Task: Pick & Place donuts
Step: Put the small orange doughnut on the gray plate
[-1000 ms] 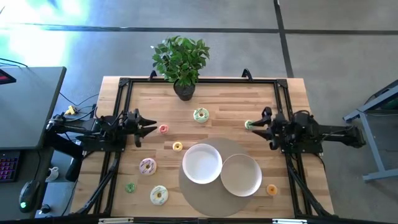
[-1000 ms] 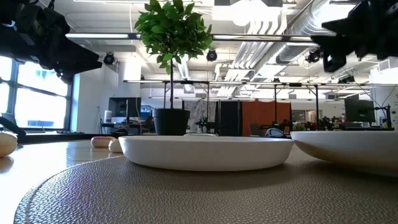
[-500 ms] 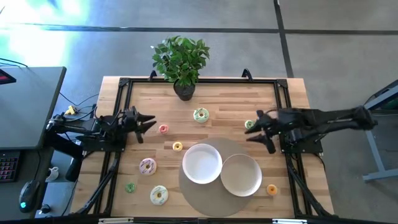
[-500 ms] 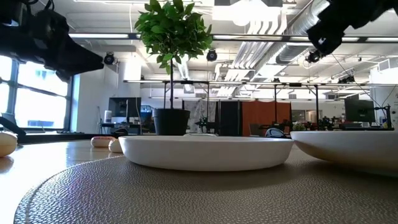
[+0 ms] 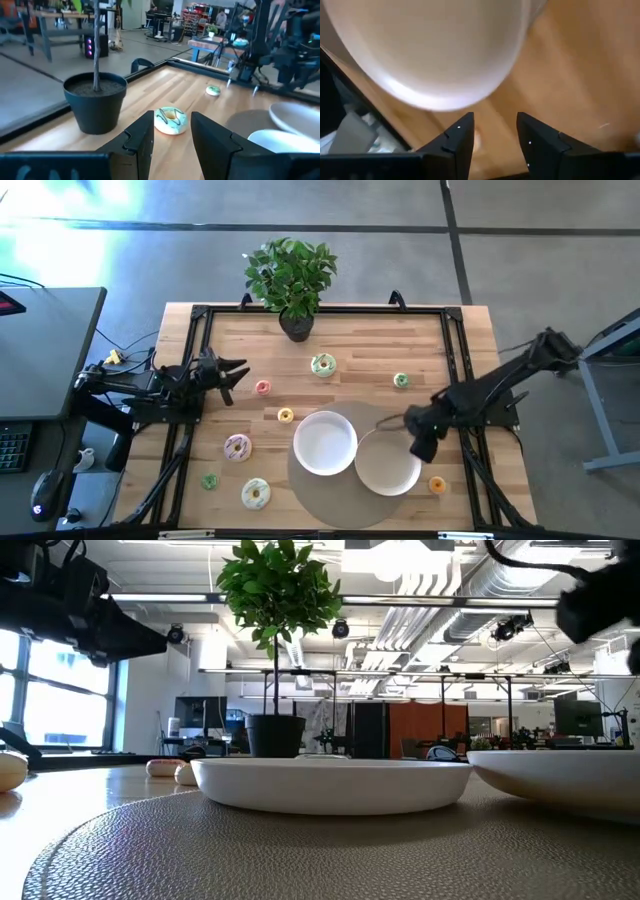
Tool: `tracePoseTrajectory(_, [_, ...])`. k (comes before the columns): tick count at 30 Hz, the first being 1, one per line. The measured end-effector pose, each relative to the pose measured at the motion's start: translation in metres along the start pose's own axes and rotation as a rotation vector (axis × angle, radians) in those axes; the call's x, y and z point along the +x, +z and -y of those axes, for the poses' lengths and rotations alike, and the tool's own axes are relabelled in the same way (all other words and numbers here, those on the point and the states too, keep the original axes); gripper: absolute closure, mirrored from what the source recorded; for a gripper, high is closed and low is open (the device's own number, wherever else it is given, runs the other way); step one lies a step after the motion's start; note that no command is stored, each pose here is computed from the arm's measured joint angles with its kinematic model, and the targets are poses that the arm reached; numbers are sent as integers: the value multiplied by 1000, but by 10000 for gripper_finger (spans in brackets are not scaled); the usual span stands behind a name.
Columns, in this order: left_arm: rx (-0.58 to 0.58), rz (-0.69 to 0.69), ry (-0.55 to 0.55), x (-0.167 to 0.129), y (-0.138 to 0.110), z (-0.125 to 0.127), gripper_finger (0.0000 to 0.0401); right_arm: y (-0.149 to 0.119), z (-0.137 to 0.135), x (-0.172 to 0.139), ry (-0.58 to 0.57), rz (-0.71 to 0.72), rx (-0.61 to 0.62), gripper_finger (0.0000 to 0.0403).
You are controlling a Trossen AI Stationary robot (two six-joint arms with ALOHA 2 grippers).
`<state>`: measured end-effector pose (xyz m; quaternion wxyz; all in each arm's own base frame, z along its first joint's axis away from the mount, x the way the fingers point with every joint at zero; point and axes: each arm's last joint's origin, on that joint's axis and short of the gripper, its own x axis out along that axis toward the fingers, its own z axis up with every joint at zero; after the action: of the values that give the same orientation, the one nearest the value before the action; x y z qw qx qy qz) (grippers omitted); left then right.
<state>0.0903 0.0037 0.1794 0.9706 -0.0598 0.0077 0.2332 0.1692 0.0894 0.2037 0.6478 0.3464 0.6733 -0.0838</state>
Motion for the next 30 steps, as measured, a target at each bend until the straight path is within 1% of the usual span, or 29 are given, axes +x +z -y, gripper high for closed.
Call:
tracePoseTrajectory(4, [125,3,0,0,0,0,272,-8,-17,23,9,-74,73,262])
tracePoseTrajectory(8, [246,13,0,0,1,0,272,-17,-34,40,57,-91,134,262])
tracePoseTrajectory(10, [317,52,8,0,6,1,272,-24,-41,46,66,-104,158,262])
tracePoseTrajectory(13, [405,158,26,-1,18,1,272,-37,-44,55,27,-131,196,262])
tracePoseTrajectory(15, [390,238,41,-3,26,1,272,-45,-44,60,-3,-134,204,262])
tracePoseTrajectory(18, [308,352,58,-7,39,0,272,-51,-44,65,-31,-72,198,263])
tracePoseTrajectory(21, [248,424,67,-10,47,-1,272,-56,-44,67,-43,-48,229,263])
tracePoseTrajectory(26, [255,408,64,-9,45,0,272,-66,-45,68,-58,-100,276,263])
tracePoseTrajectory(30, [267,368,54,-8,41,0,272,-73,-43,69,-81,-59,276,263])
